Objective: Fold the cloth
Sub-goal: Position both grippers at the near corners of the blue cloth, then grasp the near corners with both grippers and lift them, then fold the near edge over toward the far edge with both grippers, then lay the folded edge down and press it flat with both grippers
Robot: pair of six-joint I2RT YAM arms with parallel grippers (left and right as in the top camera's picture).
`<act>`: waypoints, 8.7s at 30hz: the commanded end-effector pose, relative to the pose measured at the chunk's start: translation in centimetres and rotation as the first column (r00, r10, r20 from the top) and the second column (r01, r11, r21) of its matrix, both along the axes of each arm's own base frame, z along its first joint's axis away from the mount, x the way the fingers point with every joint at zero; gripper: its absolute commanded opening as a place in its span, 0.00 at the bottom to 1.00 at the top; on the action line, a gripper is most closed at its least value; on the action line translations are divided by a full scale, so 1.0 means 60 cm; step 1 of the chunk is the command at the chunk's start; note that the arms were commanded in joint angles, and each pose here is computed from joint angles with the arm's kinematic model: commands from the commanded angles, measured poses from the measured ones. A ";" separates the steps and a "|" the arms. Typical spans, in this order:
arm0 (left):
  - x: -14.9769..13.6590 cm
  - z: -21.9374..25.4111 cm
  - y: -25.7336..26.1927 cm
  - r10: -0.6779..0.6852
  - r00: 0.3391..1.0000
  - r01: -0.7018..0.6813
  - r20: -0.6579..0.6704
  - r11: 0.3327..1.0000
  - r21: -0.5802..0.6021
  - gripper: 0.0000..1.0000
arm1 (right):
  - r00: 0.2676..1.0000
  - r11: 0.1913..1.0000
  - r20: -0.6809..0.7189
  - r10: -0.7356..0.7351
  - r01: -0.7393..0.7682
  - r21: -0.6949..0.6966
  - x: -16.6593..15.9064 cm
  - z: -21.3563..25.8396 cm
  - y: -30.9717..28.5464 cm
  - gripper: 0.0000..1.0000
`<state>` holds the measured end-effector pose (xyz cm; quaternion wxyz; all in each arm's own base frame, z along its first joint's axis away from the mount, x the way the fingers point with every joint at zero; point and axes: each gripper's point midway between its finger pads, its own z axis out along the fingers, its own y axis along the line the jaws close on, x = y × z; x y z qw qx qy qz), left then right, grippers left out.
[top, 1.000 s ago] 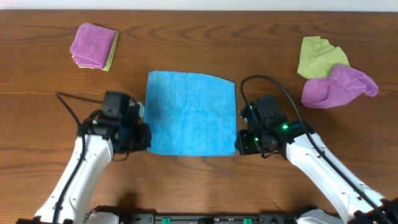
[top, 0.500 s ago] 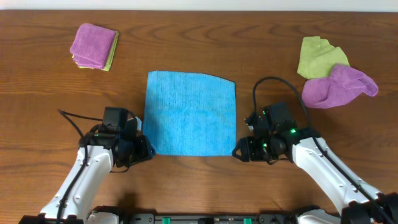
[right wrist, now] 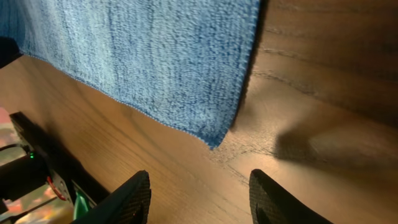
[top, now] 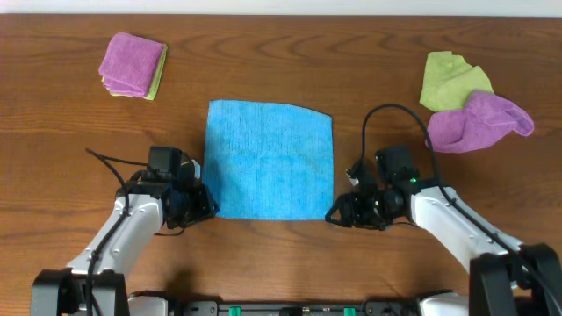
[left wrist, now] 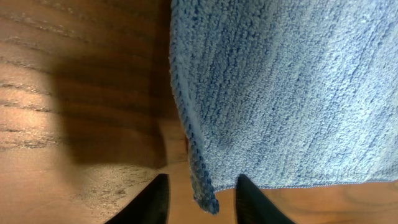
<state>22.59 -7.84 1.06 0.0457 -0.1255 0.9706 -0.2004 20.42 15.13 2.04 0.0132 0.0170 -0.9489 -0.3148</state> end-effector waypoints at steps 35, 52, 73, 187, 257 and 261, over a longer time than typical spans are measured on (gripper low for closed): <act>0.004 -0.001 -0.002 0.007 1.000 -0.007 0.006 1.000 -0.013 0.06 | 0.993 0.999 -0.103 -0.051 0.050 -0.014 0.009 -0.080 -0.002 0.01; 0.054 0.063 -0.033 -0.002 0.997 0.011 0.075 0.992 -0.125 0.06 | 0.977 0.994 -0.202 -0.064 0.046 -0.094 -0.029 -0.087 -0.023 0.63; 0.128 0.166 -0.035 0.004 0.980 0.022 0.197 0.991 -0.131 0.06 | 0.962 0.988 -0.243 -0.127 0.103 -0.112 -0.030 -0.087 -0.023 0.65; 0.318 0.108 -0.013 0.042 0.887 -0.035 0.460 0.999 -0.025 0.06 | 0.903 0.958 0.360 -0.236 0.279 -0.071 0.298 0.107 0.022 0.02; 0.356 0.126 0.063 0.050 0.921 -0.152 0.386 0.959 0.237 0.06 | 0.858 0.958 0.443 -0.259 0.286 0.007 0.417 0.059 0.063 0.02; 0.378 0.114 0.050 0.044 0.909 -0.137 0.413 0.971 0.198 0.06 | 0.853 0.957 0.451 -0.262 0.288 0.011 0.422 0.063 0.062 0.02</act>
